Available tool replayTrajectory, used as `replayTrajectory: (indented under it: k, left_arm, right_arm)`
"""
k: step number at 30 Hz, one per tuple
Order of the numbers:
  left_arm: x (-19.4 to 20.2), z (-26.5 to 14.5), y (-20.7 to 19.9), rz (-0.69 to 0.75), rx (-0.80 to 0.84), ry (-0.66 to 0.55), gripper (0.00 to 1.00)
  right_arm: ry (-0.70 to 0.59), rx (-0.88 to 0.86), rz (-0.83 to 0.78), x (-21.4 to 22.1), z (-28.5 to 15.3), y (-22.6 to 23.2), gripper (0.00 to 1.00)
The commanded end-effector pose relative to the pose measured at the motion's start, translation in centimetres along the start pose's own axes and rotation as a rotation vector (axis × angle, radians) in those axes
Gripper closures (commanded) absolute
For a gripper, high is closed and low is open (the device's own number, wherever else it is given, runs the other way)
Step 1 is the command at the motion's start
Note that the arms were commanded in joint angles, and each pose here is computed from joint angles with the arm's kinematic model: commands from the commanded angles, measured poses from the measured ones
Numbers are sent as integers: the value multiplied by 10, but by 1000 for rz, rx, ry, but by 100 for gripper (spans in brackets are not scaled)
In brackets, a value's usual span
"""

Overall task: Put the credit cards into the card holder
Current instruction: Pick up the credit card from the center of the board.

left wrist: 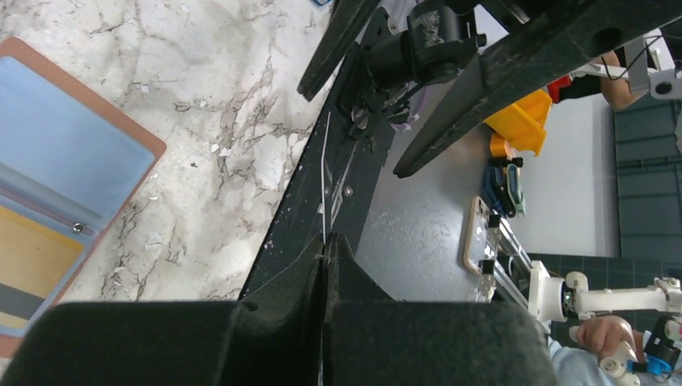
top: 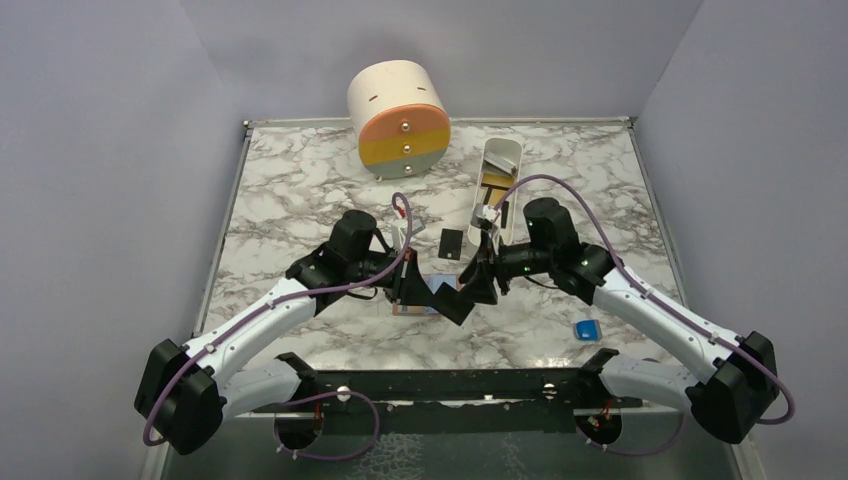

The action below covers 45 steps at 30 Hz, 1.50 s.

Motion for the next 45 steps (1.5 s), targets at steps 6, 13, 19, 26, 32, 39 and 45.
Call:
replayTrajectory:
  k: [6, 13, 19, 26, 32, 39, 45]
  left_arm:
    - [-1, -4, -18, 67, 100, 36, 100]
    - [-1, -3, -18, 61, 116, 41, 100]
    - [-23, -12, -9, -18, -90, -129, 59]
    - [-48, -41, -17, -249, -114, -524, 33]
    - [-46, -44, -23, -286, -4, -596, 31]
    - [-44, -35, -25, -341, 141, -577, 39]
    - [-48, -31, -29, -348, 206, -567, 47]
  right_arm:
    - [-39, -224, 38, 7, 10, 20, 58]
    - [-22, -239, 60, 17, 13, 19, 94]
    - [-70, -136, 122, 9, 13, 14, 99]
    - [-302, 54, 394, -16, 6, 7, 99]
    - [-517, 105, 555, -33, -2, 3, 99]
    - [-598, 104, 599, -49, -6, 0, 99]
    - [-597, 116, 639, -46, -2, -5, 99]
Point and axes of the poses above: each gripper's point midway between its finger pads, its own z axis out along the fingers, its own y axis along the line the jaws close on, x = y × z, the point moved 5 cm from there along -z, back along the fingers, and after that the axes turned 11 degrees about -z, right-handed, at the moved point
